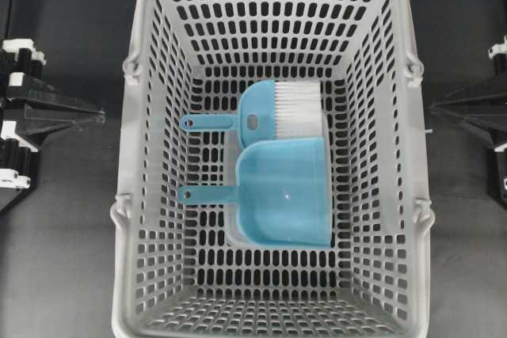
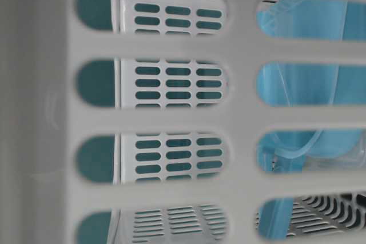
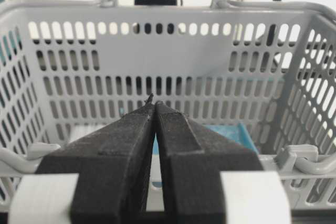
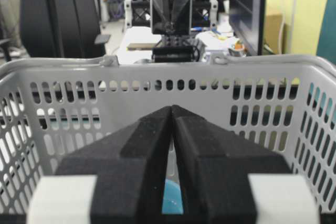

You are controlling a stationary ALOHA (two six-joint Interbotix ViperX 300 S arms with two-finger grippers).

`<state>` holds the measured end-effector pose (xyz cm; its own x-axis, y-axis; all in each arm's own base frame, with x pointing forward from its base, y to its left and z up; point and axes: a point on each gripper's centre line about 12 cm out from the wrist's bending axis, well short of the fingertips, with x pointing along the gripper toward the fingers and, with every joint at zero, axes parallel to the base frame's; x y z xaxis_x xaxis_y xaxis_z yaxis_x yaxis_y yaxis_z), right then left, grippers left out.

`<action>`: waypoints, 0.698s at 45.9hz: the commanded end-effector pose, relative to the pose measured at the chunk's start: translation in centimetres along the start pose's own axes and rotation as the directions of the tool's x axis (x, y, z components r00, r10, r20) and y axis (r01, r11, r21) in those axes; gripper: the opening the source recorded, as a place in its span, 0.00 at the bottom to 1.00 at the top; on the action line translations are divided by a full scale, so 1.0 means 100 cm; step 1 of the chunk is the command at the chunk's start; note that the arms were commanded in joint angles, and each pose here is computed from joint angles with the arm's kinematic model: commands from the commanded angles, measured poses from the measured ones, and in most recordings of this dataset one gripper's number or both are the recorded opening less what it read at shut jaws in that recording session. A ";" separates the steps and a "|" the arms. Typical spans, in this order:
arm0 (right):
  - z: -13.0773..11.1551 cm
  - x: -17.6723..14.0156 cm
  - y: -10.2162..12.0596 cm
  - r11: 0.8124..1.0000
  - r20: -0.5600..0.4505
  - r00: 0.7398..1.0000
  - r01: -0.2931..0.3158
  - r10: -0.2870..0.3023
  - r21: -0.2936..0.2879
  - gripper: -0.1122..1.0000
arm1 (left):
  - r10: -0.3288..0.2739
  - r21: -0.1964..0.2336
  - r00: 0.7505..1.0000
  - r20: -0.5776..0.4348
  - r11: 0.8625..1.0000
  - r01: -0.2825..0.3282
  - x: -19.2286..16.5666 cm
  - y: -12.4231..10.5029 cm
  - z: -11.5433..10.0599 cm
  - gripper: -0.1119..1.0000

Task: Pick up the dustpan from the shopping basket with the left arm.
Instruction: 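Move the left gripper over the basket toward the blue dustpan handle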

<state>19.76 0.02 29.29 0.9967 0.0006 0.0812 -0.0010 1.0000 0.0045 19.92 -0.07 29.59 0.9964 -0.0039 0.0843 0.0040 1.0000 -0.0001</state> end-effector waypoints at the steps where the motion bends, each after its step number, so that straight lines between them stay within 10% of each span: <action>1: 0.008 0.002 0.000 1.000 0.020 1.000 0.000 0.000 0.006 0.10 | -0.015 0.014 1.000 0.018 1.000 0.014 0.006 -0.002 0.019 0.15; 20: 0.011 -0.016 0.001 0.999 -0.166 0.986 0.003 0.002 0.034 0.10 | -0.006 -0.006 0.938 -0.347 1.000 0.004 0.058 -0.004 0.074 0.10; 32: 0.009 -0.026 0.000 1.000 -0.252 0.968 0.005 0.002 0.027 0.10 | -0.001 0.004 0.802 -0.598 1.000 0.004 0.106 -0.007 0.074 0.10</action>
<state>17.07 0.05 29.05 0.9828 0.0033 -0.1845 0.0029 0.9994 0.0333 28.49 -0.61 37.11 0.8792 -0.0050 -0.4763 0.0040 1.0000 -0.0032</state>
